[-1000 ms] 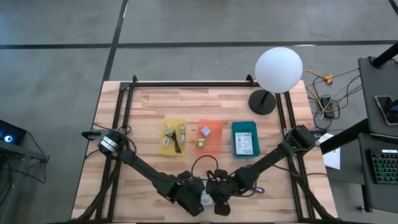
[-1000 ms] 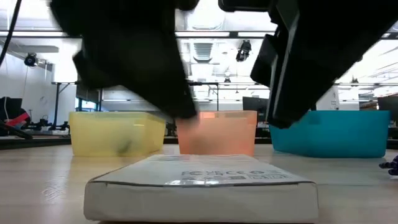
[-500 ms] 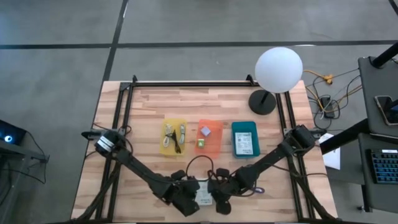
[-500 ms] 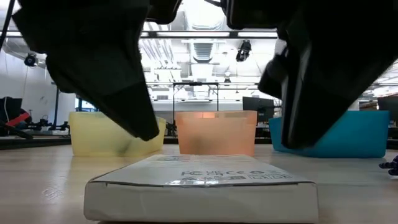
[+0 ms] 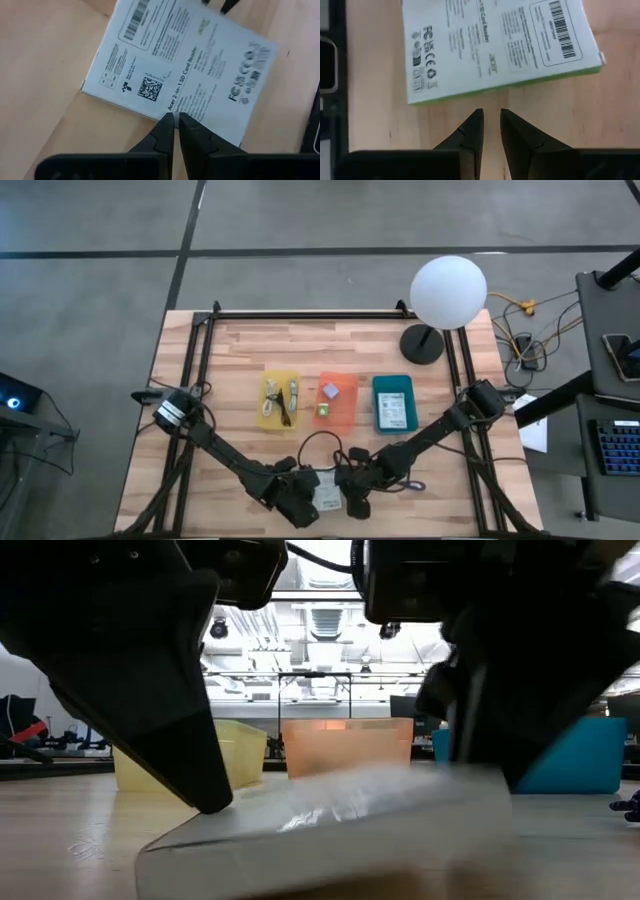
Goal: Pick and place items into bin
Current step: Put the white card reader box into the blue bin
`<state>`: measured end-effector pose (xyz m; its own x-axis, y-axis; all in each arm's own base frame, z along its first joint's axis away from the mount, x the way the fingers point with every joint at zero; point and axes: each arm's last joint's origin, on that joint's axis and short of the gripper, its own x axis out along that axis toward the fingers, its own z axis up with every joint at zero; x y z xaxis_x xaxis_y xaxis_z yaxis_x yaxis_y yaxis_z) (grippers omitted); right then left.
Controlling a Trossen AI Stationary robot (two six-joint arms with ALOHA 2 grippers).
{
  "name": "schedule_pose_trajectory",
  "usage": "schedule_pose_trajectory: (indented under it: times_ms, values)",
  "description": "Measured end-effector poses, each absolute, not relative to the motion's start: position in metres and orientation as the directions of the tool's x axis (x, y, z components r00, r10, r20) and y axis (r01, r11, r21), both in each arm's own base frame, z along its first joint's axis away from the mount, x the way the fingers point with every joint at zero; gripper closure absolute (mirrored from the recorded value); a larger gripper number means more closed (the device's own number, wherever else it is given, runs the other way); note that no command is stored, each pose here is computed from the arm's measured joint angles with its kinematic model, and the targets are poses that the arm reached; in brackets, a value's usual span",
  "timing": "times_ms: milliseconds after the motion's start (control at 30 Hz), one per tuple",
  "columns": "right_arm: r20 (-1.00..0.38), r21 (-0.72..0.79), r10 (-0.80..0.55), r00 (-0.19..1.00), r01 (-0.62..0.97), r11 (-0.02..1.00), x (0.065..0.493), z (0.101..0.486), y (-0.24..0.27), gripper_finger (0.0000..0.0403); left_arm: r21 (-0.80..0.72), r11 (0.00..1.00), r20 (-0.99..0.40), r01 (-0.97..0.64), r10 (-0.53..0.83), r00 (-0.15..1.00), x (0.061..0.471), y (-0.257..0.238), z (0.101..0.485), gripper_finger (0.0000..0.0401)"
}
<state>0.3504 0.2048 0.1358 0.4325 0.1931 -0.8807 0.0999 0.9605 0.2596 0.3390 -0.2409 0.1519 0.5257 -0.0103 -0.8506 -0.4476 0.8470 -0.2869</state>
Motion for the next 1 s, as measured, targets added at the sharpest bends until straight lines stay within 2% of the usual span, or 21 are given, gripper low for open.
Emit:
schedule_pose_trajectory:
  times_ms: [200, 367, 567, 1000]
  values:
    - [-0.873, 0.275, 0.198, 0.446, 0.116, 0.954, 0.356, 0.137, 0.198, 0.0348, -0.295, 0.847, -0.853, -0.443, -0.024, 0.522, 0.337, -0.241, 0.148, 0.0390]
    - [-0.854, 0.363, 0.296, 0.428, 0.082, 0.928, 0.360, 0.138, 0.198, 0.0348, -0.290, 0.848, -0.856, -0.443, -0.023, 0.517, 0.337, -0.241, 0.147, 0.0390]
    - [-0.799, 0.451, 0.389, 0.459, 0.029, 0.892, 0.366, 0.144, 0.202, 0.0348, -0.280, 0.852, -0.863, -0.441, -0.023, 0.504, 0.335, -0.241, 0.145, 0.0390]
    - [-0.750, 0.451, 0.355, 0.559, 0.039, 0.892, 0.386, 0.164, 0.193, 0.0348, -0.326, 0.848, -0.842, -0.419, -0.059, 0.537, 0.338, -0.243, 0.142, 0.0390]
